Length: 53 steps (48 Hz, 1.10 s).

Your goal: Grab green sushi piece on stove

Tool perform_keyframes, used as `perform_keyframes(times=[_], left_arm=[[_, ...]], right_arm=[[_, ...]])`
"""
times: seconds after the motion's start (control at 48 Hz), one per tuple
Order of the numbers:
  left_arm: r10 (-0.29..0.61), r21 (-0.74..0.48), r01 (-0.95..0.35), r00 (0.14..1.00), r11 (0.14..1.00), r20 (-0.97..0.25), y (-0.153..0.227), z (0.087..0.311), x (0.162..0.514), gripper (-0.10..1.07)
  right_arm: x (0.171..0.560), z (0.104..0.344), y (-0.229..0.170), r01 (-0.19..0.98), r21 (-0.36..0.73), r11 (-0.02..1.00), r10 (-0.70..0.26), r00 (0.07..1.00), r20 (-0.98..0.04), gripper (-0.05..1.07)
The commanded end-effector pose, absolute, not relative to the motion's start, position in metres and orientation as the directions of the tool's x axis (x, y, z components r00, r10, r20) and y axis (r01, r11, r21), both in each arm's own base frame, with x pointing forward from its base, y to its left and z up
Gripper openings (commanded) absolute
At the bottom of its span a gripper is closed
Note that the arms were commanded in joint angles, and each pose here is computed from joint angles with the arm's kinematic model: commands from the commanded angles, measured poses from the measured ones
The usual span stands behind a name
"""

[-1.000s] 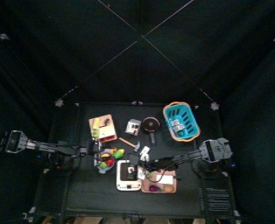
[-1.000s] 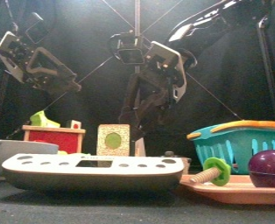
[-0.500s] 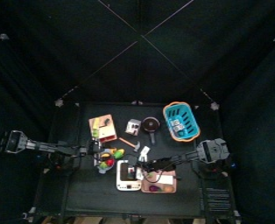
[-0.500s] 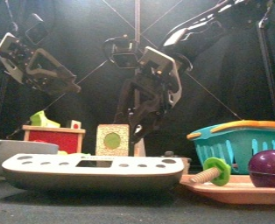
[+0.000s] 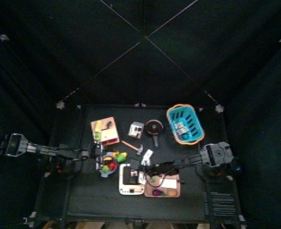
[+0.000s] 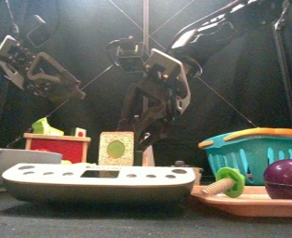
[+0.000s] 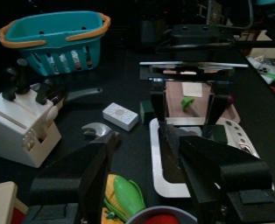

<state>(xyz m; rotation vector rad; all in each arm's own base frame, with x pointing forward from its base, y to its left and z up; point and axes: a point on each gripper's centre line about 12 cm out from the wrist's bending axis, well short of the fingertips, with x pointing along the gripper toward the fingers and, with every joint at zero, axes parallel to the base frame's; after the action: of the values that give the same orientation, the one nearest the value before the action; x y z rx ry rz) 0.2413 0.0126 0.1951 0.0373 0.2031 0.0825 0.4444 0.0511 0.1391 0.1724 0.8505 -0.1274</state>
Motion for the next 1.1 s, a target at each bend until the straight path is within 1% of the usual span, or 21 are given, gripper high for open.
perform_keyframes(times=[0.0, 0.167, 0.417, 1.083], left_arm=[[0.088, 0.049, -0.080, 0.979, 0.996, -0.185, 0.013, 0.199, 0.244, 0.87], [0.088, 0.047, -0.080, 0.979, 0.996, -0.185, 0.013, 0.199, 0.244, 0.87], [0.087, 0.047, -0.080, 0.979, 0.996, -0.186, 0.013, 0.199, 0.244, 0.87], [0.088, 0.049, -0.080, 0.979, 0.996, -0.185, 0.013, 0.199, 0.243, 0.87]], right_arm=[[0.447, 0.156, 0.057, 0.168, 0.112, 0.979, -0.034, 0.682, -0.731, 0.95], [0.447, 0.158, 0.060, 0.170, 0.101, 0.980, -0.041, 0.675, -0.737, 0.95], [0.450, 0.168, 0.065, 0.156, 0.105, 0.982, -0.033, 0.692, -0.721, 0.95], [0.448, 0.151, 0.060, 0.172, 0.080, 0.982, -0.053, 0.655, -0.754, 0.95]])
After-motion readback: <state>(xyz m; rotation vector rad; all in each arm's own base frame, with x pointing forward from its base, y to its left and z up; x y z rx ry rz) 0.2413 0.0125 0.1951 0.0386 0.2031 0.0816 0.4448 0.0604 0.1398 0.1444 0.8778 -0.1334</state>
